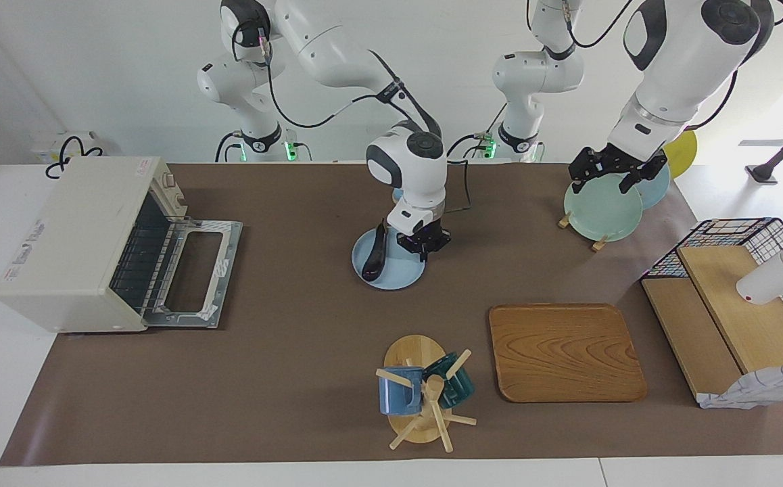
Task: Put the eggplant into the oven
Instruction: 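Carry the plate with eggplant into the open oven with the right gripper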
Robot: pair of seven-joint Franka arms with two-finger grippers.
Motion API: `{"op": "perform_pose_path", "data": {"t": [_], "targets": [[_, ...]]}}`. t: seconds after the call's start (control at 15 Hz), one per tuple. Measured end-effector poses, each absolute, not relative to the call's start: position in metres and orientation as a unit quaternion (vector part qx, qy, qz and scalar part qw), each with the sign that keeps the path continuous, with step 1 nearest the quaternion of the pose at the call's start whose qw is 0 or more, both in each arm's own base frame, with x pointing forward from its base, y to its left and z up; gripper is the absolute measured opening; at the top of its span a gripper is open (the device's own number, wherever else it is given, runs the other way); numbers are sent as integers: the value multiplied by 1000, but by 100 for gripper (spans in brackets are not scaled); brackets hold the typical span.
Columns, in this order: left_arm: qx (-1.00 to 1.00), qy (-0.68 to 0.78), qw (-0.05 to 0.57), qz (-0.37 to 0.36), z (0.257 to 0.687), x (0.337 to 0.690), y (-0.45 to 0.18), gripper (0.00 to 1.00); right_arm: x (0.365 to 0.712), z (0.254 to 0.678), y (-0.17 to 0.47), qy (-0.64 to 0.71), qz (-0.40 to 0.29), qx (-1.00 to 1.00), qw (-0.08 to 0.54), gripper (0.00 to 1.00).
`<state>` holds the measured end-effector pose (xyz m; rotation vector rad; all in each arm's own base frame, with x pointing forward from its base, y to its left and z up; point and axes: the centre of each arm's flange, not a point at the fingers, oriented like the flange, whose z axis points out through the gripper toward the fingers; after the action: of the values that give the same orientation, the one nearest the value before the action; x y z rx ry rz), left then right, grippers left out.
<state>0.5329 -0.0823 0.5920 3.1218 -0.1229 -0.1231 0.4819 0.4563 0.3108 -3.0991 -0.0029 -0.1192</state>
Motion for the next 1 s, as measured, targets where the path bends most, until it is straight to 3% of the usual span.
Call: {"op": "perform_pose_path", "data": {"t": [0.4, 0.67, 1.0], "targets": [[998, -39, 7, -39, 592, 533, -82, 100, 516, 380, 426, 9, 5, -997, -79, 3], [998, -39, 7, -39, 592, 533, -82, 100, 550, 395, 356, -4, 34, -990, -136, 3], [998, -39, 7, -39, 592, 533, -82, 100, 573, 415, 236, -3, 81, -987, -140, 3]]}}
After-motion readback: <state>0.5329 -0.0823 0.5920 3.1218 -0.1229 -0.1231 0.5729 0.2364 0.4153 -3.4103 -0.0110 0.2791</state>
